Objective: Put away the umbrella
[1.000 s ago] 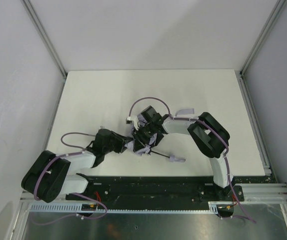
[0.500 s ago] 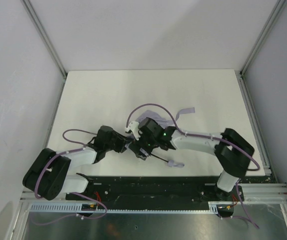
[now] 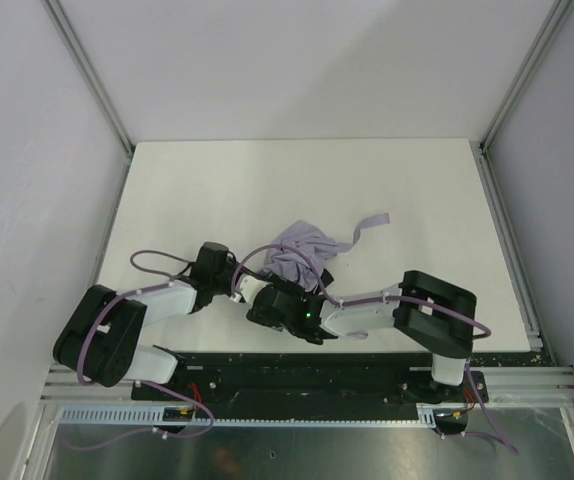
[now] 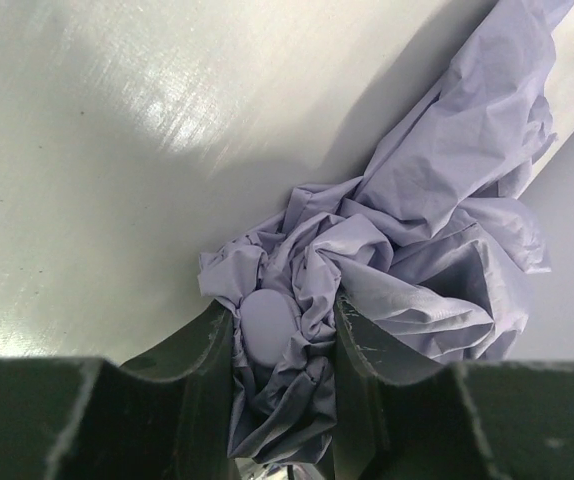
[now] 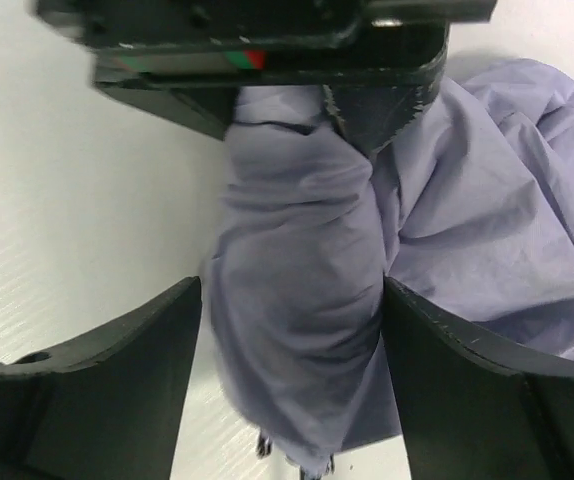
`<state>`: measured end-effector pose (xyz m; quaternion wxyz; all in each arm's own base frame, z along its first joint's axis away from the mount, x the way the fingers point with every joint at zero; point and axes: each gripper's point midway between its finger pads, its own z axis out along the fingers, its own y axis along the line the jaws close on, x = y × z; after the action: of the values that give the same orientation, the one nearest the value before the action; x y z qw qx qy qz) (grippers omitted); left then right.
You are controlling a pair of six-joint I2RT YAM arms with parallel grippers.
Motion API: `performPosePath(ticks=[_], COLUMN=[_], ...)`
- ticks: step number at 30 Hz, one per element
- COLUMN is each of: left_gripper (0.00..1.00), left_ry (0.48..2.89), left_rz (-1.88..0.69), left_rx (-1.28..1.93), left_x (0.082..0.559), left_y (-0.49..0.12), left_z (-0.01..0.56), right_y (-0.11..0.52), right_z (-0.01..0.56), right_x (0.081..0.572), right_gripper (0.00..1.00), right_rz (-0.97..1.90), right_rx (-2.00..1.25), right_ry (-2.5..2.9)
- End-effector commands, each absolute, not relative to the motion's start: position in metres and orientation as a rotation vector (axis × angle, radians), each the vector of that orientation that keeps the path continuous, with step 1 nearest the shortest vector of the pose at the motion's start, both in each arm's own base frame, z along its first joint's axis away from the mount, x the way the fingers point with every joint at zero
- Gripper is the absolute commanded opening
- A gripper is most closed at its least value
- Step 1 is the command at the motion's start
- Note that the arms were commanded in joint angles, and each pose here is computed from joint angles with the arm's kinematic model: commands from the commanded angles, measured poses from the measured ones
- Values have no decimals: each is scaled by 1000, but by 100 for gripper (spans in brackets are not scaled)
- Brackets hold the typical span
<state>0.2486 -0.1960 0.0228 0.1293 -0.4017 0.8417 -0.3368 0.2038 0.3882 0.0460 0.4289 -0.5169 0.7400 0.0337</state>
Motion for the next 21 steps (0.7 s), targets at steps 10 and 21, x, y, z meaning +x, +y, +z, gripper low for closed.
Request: performPosePath(ticks=[10,21], left_gripper=[0,73], left_ry=[2719,2449], left_rz=[-629,-773], left_rx=[-1202,-1054], left_x=[193,255], left_y=[-164,-148], left_z=[-28,35], right_y=[362,335], right_z=[-14,-82], right_x=[221,137], right_gripper=[4,0], right_rz=[70,838], right_rx=[-1197,-1085], right_ry=[2071,2588])
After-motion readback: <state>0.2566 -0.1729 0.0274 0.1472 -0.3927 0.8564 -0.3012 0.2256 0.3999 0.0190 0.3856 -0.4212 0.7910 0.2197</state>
